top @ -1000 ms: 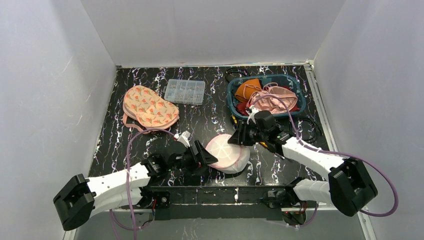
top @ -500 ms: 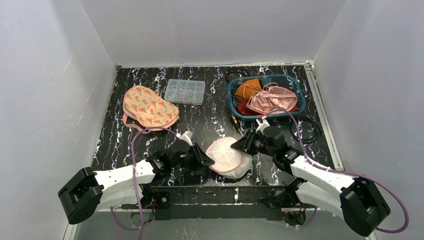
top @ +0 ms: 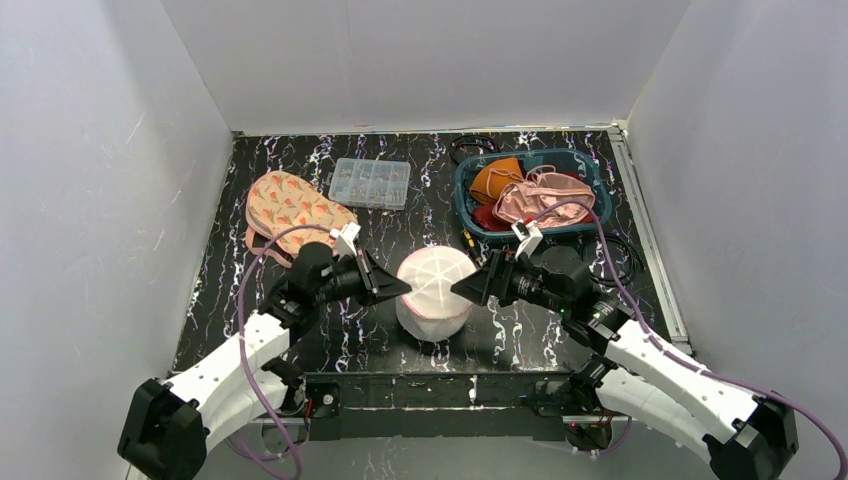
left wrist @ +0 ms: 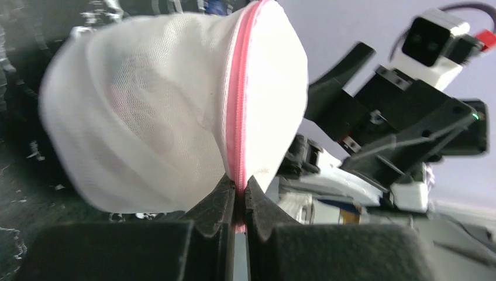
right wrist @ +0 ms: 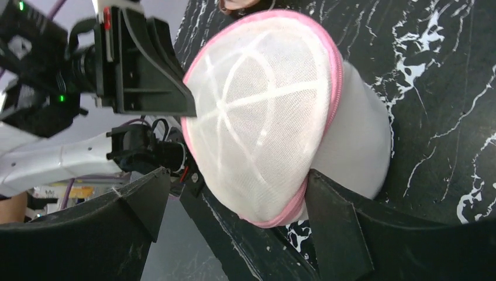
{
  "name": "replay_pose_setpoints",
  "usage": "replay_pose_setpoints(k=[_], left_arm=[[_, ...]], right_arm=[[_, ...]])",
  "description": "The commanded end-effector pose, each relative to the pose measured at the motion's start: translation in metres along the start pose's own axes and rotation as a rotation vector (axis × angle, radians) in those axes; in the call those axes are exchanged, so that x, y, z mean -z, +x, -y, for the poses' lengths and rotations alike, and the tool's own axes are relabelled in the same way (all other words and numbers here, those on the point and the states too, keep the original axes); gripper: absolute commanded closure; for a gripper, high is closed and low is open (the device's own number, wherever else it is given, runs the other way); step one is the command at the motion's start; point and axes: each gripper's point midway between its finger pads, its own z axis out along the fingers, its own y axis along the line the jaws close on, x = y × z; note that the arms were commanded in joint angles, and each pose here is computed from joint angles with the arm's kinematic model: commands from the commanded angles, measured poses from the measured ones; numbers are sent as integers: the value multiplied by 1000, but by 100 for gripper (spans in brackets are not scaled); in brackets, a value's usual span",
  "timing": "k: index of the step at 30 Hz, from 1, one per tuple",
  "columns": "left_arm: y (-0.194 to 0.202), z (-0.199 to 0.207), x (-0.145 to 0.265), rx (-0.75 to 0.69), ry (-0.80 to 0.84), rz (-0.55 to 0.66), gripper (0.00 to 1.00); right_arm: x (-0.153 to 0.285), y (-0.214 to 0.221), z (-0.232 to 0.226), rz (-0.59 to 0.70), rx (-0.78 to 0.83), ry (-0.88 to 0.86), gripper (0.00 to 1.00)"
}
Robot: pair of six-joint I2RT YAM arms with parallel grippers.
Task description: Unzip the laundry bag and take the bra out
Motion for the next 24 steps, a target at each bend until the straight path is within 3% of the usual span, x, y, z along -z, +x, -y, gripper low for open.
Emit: replay_pose_setpoints(k=[1, 9, 16, 20, 24], left_arm=[[19, 52, 25, -166, 201, -239, 100], [18, 62, 23, -137, 215, -281, 100], [6, 67, 24, -117, 210, -238, 100], [1, 70, 24, -117, 210, -217, 100], [-5, 81, 24, -93, 249, -185, 100]], right_arm=[[14, 16, -12, -94, 71, -61, 10], [14, 9, -17, 47, -132, -145, 13], [31, 4, -2, 64, -94, -8, 5], [32, 13, -17, 22, -131, -102, 6], [27, 16, -26, 44, -265, -225, 7]])
